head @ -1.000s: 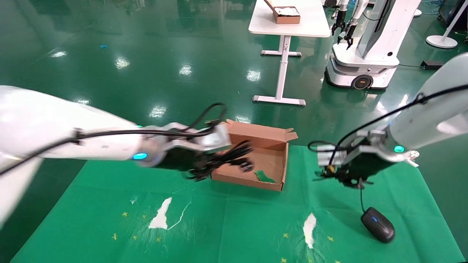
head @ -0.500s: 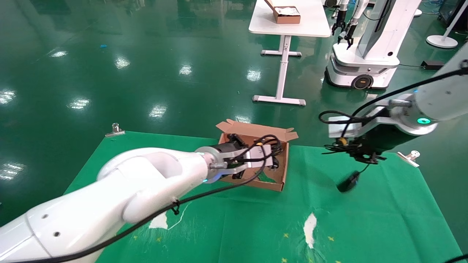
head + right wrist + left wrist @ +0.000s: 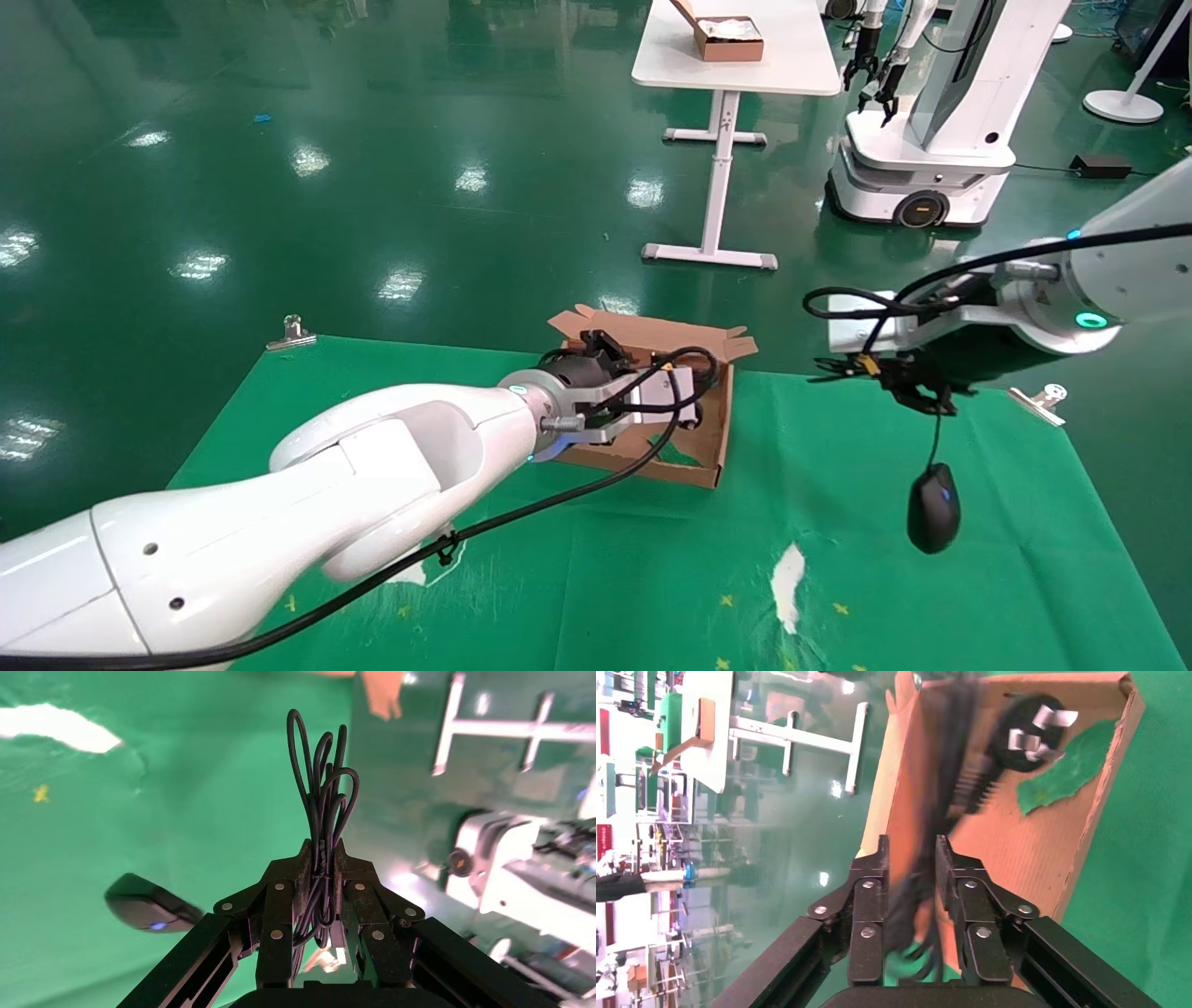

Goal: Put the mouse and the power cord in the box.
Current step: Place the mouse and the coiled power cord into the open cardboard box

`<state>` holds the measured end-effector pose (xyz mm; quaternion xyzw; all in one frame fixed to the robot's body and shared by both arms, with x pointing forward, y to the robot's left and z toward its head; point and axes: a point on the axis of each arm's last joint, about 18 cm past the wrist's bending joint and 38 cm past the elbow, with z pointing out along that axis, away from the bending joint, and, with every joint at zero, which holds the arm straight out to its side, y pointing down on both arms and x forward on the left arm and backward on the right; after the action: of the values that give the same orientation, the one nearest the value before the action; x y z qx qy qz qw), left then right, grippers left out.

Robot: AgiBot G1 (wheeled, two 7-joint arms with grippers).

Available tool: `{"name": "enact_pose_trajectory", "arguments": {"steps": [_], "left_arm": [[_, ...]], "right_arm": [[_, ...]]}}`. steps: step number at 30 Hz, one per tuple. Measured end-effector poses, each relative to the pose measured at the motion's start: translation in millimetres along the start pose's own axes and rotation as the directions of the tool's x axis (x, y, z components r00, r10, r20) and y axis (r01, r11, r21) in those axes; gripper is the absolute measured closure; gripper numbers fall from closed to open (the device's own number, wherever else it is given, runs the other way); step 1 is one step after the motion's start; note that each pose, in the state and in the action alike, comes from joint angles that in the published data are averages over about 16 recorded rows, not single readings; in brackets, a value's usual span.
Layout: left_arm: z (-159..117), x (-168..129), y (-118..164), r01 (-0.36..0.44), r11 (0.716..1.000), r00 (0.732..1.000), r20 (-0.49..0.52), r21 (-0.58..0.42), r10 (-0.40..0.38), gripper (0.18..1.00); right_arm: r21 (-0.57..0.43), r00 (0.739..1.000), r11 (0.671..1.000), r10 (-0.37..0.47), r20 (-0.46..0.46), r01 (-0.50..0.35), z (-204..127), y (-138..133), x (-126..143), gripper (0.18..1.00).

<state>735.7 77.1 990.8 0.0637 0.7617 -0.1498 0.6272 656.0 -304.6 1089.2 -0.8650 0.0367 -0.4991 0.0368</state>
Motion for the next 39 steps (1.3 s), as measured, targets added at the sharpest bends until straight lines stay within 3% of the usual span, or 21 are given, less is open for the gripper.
{"name": "enact_pose_trajectory", "arguments": {"steps": [5,10,17,21,25,32,39], "left_arm": [[0,-10,16,0.062,0.997,0.998,0.006,-0.046,-0.062,0.827],[-2,-33,52,0.169,0.976,0.985,0.037,-0.136,-0.166,0.755],[-22,-74,134,0.336,0.898,0.941,0.137,-0.284,-0.309,0.62],[-37,-89,176,0.391,0.853,0.92,0.19,-0.347,-0.344,0.527],[-50,-97,205,0.414,0.825,0.909,0.223,-0.384,-0.352,0.438],[-57,-102,221,0.414,0.817,0.909,0.237,-0.402,-0.344,0.305],[-56,-102,221,0.413,0.817,0.909,0.237,-0.402,-0.343,0.231]], "right_arm": [[0.031,0.999,0.999,-0.035,-0.024,0.036,-4,-11,3,0.947],[0.063,0.996,0.995,-0.074,-0.043,0.077,-6,-23,6,0.947],[0.109,0.989,0.984,-0.133,-0.069,0.14,-7,-44,14,0.947],[0.137,0.983,0.975,-0.164,-0.081,0.174,-5,-57,17,0.947],[0.174,0.974,0.961,-0.202,-0.1,0.217,-1,-75,22,0.948],[0.248,0.95,0.92,-0.274,-0.148,0.304,13,-116,32,0.948],[0.3,0.916,0.873,-0.317,-0.247,0.384,38,-150,37,0.948]]}}
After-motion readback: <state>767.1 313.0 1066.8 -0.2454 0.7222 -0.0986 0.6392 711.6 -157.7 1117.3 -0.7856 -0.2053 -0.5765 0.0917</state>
